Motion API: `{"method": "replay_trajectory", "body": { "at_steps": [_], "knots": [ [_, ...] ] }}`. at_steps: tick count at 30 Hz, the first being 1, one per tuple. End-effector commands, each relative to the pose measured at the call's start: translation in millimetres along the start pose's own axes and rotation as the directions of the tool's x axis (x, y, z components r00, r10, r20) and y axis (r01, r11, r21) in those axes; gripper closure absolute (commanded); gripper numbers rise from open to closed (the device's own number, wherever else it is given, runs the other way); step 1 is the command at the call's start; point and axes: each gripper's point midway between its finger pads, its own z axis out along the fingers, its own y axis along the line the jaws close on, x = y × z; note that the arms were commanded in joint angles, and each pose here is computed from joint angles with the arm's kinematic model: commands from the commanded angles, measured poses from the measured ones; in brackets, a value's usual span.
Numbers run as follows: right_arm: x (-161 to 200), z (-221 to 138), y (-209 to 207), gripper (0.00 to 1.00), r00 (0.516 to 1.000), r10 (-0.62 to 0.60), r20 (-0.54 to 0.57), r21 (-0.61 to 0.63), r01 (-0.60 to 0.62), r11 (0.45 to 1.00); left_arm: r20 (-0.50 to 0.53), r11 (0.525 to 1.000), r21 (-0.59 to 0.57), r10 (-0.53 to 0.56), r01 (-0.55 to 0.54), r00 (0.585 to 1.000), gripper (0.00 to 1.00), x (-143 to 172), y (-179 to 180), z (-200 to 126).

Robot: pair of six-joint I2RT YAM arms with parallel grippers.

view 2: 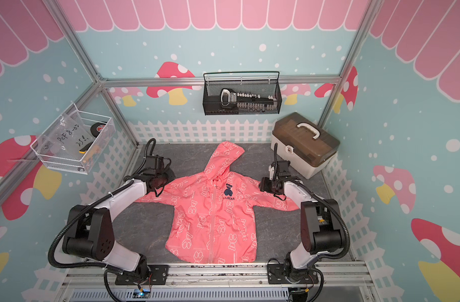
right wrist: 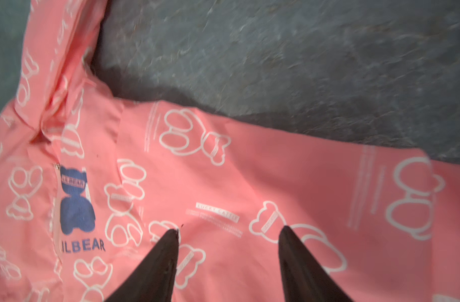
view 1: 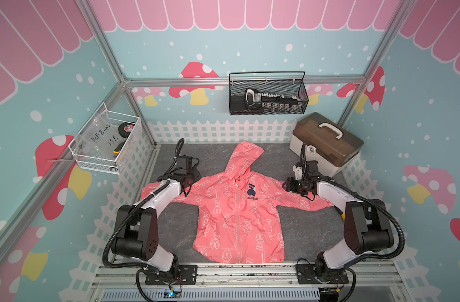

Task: Unzip the jacket
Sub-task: Flatten out the jacket at the center of the board.

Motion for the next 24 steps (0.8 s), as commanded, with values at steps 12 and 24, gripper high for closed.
{"method": "replay_trajectory", "body": {
  "at_steps": [12,24],
  "knots": [
    [117.0,-61.4,25.4,0.24,0.991,0.014,-0.136,-0.024,-0.017,1.000,-0.187,0.988,-0.144,0.036,-0.063,0.982,0.42,141.2,56.4,-78.8],
    [202.7,-76.8,32.5,0.21,0.964,0.024,-0.265,-0.065,-0.043,0.997,-0.324,0.960,-0.234,0.073,-0.155,0.943,0.32,221.8,105.5,-112.1]
  ]
}}
